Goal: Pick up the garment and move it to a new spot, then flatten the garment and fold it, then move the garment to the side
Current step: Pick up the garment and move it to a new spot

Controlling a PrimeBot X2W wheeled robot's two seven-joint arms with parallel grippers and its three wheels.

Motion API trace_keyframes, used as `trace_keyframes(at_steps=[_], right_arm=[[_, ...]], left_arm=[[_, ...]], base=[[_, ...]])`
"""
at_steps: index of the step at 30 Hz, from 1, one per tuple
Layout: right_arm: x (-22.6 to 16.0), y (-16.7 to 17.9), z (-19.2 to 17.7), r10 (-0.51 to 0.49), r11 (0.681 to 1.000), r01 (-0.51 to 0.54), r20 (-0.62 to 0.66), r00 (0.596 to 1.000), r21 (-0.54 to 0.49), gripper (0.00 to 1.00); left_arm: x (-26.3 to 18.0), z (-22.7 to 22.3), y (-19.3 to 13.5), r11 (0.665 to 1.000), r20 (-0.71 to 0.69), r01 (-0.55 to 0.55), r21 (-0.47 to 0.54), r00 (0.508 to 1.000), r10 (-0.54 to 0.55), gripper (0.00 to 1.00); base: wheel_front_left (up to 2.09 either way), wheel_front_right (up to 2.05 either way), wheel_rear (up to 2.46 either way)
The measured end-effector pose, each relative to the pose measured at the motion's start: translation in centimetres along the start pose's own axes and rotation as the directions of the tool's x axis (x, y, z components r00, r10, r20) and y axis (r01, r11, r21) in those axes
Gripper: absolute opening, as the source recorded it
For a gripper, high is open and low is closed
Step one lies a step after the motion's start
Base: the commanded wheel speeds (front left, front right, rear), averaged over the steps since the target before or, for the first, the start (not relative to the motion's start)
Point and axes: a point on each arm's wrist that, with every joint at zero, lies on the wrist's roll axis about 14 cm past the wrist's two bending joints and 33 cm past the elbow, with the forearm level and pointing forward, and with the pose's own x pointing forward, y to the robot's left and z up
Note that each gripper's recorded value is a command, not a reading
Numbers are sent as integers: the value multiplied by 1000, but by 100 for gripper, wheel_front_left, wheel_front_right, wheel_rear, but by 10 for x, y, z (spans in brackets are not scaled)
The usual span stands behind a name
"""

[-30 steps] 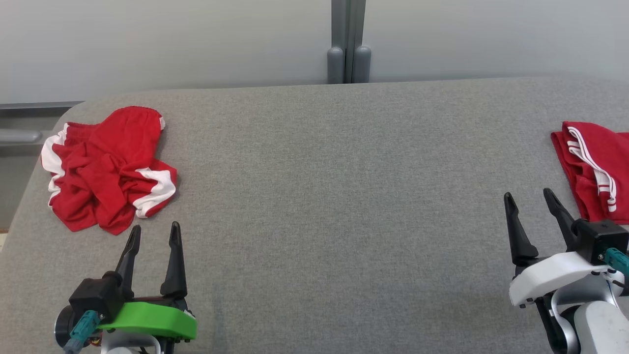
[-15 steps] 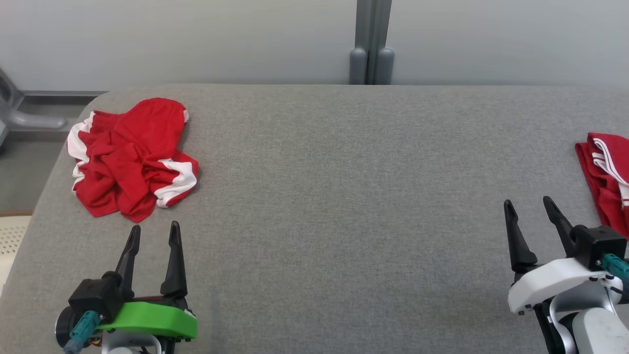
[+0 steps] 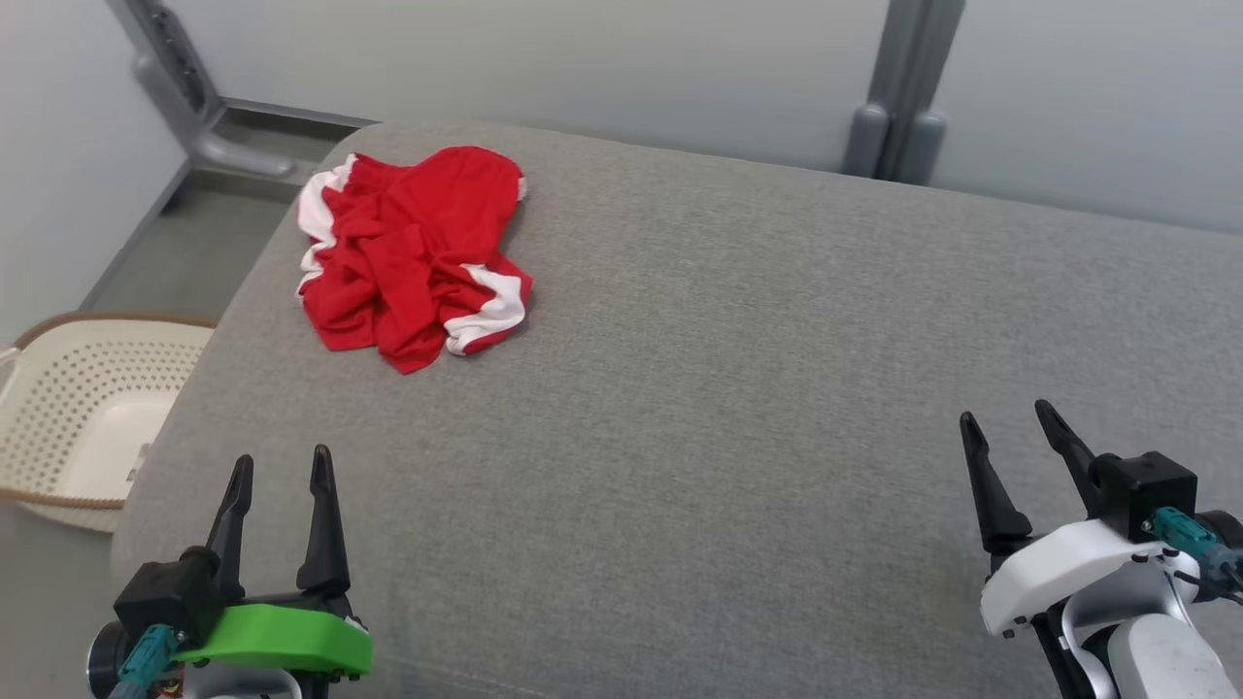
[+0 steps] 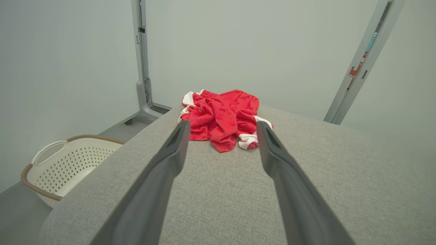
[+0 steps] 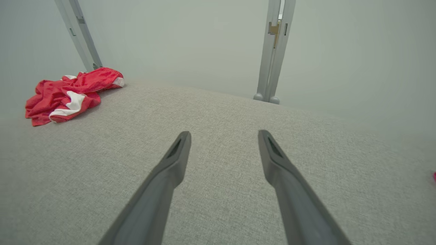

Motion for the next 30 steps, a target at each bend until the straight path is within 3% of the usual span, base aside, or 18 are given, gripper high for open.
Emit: trace_keyframes(at_steps=[11, 18, 30], right_arm=[[35, 72, -2, 206, 979, -205, -2, 979, 15, 100], [47, 100, 0, 286, 958, -286, 4, 958, 6, 100], [54, 104, -5, 303, 953, -303, -4, 953, 18, 100]], left_arm=[[-39, 16, 56, 983, 41, -180, 20, 983, 179, 100], [-62, 22, 78, 966, 58, -258, 21, 965, 256, 100], [-66, 14, 84, 958, 28, -285, 24, 958, 284, 100]], base=[[0, 0, 0], [0, 0, 0], [0, 0, 0]])
